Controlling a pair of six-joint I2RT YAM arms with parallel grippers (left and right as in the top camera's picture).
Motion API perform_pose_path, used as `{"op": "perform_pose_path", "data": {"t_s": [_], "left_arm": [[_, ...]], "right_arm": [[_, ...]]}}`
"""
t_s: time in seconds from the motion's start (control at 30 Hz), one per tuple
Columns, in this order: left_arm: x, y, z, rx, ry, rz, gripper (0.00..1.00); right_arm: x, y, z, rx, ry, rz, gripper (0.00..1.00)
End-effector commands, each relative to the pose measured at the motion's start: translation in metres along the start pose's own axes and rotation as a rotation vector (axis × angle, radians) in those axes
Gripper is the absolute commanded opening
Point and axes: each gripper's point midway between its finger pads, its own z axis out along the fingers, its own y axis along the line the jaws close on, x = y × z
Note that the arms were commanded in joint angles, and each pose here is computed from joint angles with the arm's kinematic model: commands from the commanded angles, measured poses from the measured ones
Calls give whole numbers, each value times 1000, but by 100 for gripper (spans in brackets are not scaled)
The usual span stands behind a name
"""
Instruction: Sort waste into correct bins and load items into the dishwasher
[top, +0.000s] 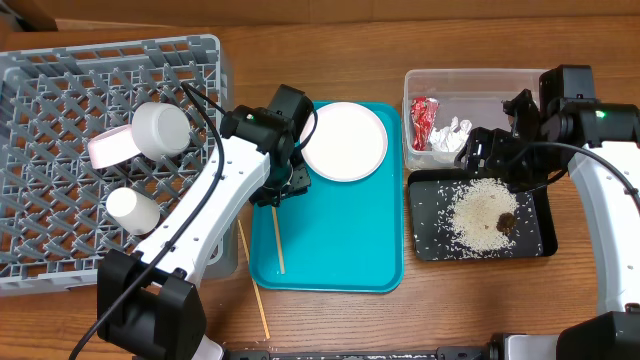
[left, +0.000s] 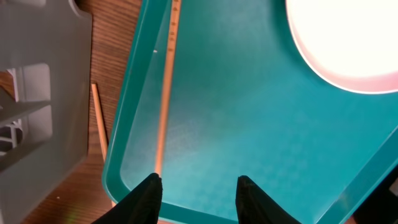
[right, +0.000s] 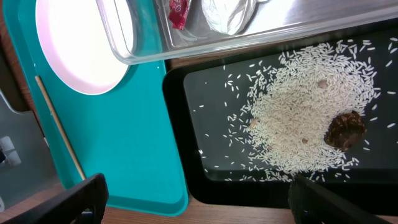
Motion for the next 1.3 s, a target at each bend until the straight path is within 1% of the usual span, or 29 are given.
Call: {"op": "perform_pose_path", "data": {"t_s": [0.0, 0.1, 0.27, 0.5, 0.6, 0.7, 0.83, 0.9, 0.97, 1.03, 1.07, 1.13, 1.27], "left_arm": [[11, 11, 25, -50, 34, -68, 40], [22, 19, 52, -62, 58, -72, 39], [34, 29, 82, -70, 69, -72, 40], [40, 38, 99, -85, 61, -68, 40], [41, 39, 106, -80, 57, -63, 41], [43, 41, 114, -73, 51, -55, 46], [46, 43, 120, -69, 51, -45, 46], [48, 44, 123, -67, 52, -34, 43], [49, 45, 124, -69, 54, -34, 36], [50, 46, 125, -71, 56, -33, 24], [50, 46, 125, -70, 56, -29, 16], [51, 46, 125, -68, 59, -29, 4], [48, 45, 120, -70, 55, -26, 4]], "right_arm": [[-5, 6, -14, -7, -53, -26, 95], [-5, 6, -14, -7, -53, -25, 95], [-5, 6, -14, -7, -53, -25, 95], [-4, 6, -14, -6, -49, -24, 94], [-4, 6, -14, -6, -49, -24, 94], [-4, 5, -14, -6, -46, -23, 95], [-4, 5, -14, -6, -46, -23, 94], [-3, 5, -14, -6, -43, -22, 94], [-2, 5, -14, -5, -40, -21, 94], [-2, 5, -14, -5, -40, -21, 94], [-2, 5, -14, -5, -40, -21, 94], [-2, 5, -14, -5, -39, -20, 94], [-2, 5, -14, -5, -38, -20, 94]]}}
